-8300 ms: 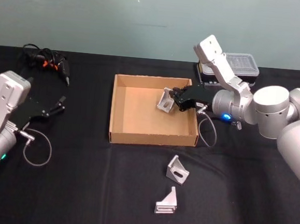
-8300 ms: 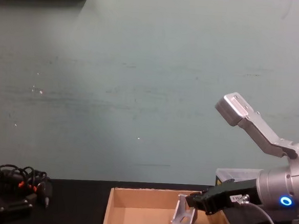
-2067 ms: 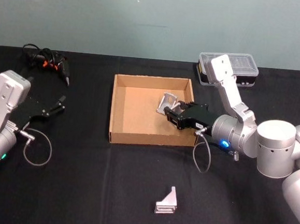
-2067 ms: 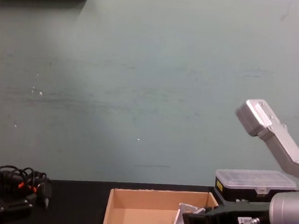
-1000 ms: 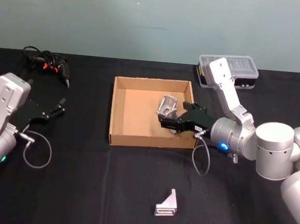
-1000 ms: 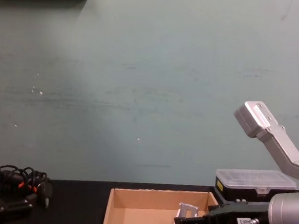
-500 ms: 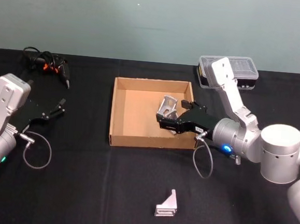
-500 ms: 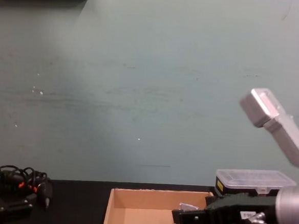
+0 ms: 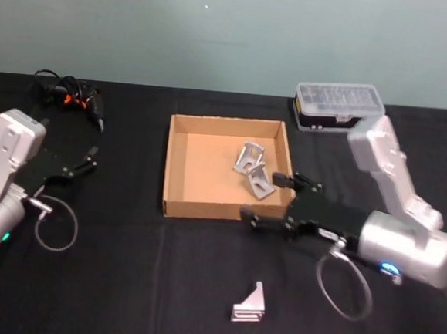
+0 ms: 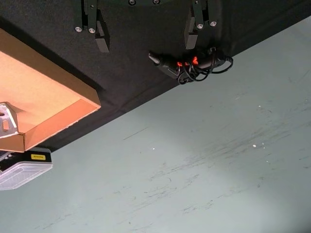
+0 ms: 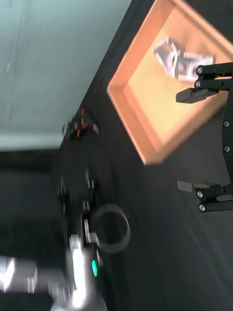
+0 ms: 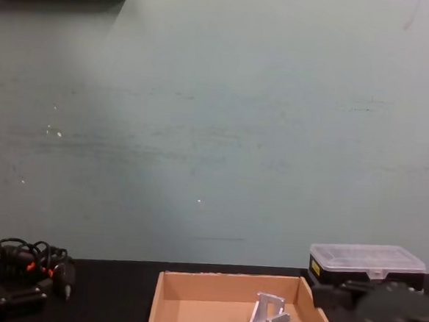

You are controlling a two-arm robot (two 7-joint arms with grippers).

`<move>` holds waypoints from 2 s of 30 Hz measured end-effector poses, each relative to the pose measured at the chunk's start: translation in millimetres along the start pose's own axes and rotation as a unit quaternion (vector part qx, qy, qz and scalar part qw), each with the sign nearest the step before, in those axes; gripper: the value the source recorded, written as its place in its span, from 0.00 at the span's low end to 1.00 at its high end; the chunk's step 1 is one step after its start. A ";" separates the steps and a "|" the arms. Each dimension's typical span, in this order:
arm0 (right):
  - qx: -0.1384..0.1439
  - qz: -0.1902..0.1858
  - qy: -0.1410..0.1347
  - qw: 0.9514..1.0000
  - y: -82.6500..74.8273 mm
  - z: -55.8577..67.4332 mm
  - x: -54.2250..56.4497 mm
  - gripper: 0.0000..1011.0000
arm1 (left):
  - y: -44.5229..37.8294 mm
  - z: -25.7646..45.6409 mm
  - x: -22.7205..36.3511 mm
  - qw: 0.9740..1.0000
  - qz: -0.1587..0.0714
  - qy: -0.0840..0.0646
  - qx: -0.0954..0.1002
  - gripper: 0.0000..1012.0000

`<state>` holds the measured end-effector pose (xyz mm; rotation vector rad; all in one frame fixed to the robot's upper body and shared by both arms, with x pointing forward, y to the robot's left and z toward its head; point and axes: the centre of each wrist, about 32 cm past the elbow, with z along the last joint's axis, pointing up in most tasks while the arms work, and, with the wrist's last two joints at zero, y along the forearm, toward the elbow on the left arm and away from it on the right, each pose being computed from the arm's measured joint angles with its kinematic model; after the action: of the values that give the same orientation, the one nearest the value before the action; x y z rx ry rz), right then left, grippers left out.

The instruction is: Use one hand to pick up the angle iron from the table and place it into the box.

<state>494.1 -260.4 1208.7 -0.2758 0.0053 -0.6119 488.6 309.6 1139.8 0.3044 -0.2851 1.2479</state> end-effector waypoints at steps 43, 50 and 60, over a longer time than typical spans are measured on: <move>-0.063 0.226 -0.107 0.966 -9.5 -42.2 28.8 0.99 | 0.0 0.0 0.0 1.000 0.000 0.000 0.000 1.00; -0.073 0.227 -0.109 0.965 -1.2 -43.6 33.0 0.99 | 0.0 0.0 0.0 1.000 0.000 0.000 0.000 1.00; -0.082 0.226 -0.111 0.964 7.8 -46.9 35.7 0.99 | 0.0 0.0 0.0 1.000 0.000 0.000 0.000 1.00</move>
<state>523.7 -286.4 1164.3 -0.4862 -0.0950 -0.1233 488.6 309.7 1139.8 0.3045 -0.2851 1.2480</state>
